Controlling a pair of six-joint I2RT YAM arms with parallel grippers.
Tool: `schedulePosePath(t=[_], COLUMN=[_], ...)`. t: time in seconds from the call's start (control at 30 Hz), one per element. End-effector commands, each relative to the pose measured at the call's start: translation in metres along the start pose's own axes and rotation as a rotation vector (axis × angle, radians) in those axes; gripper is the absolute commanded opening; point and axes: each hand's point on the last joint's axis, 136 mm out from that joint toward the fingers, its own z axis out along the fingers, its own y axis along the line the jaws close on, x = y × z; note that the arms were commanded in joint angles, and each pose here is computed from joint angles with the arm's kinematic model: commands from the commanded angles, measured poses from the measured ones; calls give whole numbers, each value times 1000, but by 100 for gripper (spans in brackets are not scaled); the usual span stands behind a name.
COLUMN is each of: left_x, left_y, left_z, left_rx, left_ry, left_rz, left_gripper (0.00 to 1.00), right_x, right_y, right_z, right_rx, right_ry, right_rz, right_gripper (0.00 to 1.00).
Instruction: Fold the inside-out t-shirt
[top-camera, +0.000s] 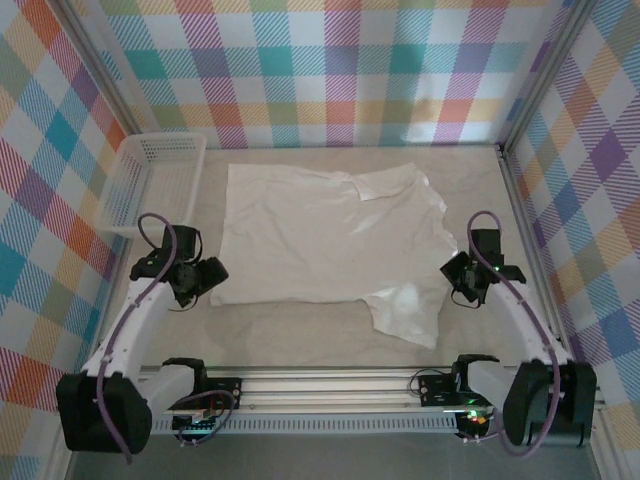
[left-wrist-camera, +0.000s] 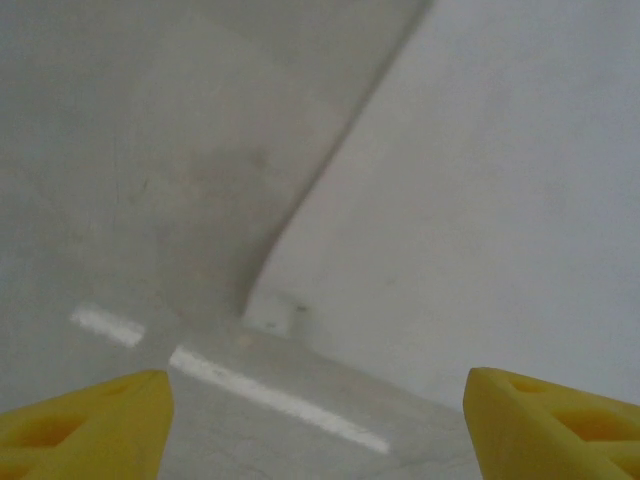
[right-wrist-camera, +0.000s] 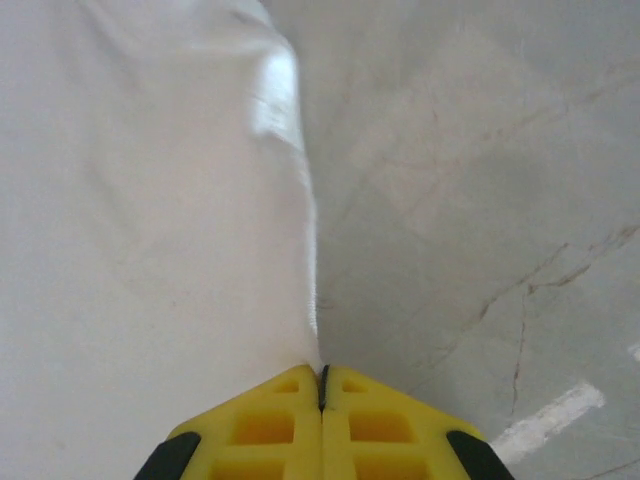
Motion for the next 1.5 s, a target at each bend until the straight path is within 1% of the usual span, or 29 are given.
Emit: schedulePosePath(t=[0.0, 0.03, 0.2, 0.3, 0.4, 0.53, 0.6, 0.67, 0.77, 0.87, 0.97, 1.07, 1.1, 1.17, 1.23, 1.33, 1.47], left_x=[20, 22, 35, 37, 34, 25, 26, 31, 35, 34, 28, 27, 29, 31, 28, 8, -29], left_y=[6, 7, 1, 2, 2, 0, -1, 0, 3, 5, 8, 27, 31, 28, 18, -3, -26], left_z=[16, 22, 38, 49, 59, 68, 73, 79, 85, 83, 66, 44, 39, 30, 23, 9, 2], left_rx=[-6, -4, 51, 49, 42, 49, 53, 56, 47, 31, 3, -83, -97, -67, -13, 59, 67], left_ry=[114, 132, 185, 193, 187, 149, 157, 180, 189, 187, 161, 114, 112, 106, 94, 58, 27], left_rz=[-98, -118, -168, -175, -175, -173, -177, -185, -193, -194, -187, -179, -174, -161, -154, -128, -87], left_gripper=[73, 71, 69, 60, 54, 50, 47, 40, 27, 0, 0, 0, 0, 0, 0, 0, 0], right_x=[-6, -6, -5, -2, 1, 0, 0, 0, 1, 1, 5, 21, 27, 34, 32, 17, -13], right_y=[-4, -3, -4, -5, -2, -1, -1, -2, -2, -4, -24, -57, -64, -69, -66, -45, -11], right_z=[-12, -14, -13, -8, -6, -8, -8, -9, -8, -8, -12, -12, -10, -8, -9, -14, -20], right_rx=[22, 13, 10, 6, -9, -12, -10, -9, -6, 4, 99, 196, 207, 197, 175, 125, 85], right_ry=[-37, -38, -41, -25, -11, -10, -12, -13, -9, -8, -10, -4, 2, 6, -1, -22, -55], right_rz=[34, 36, 37, 48, 53, 44, 42, 40, 45, 51, 89, 125, 130, 127, 118, 71, 3], right_gripper=[0, 0, 0, 0, 0, 0, 0, 0, 0, 0, 0, 0, 0, 0, 0, 0, 0])
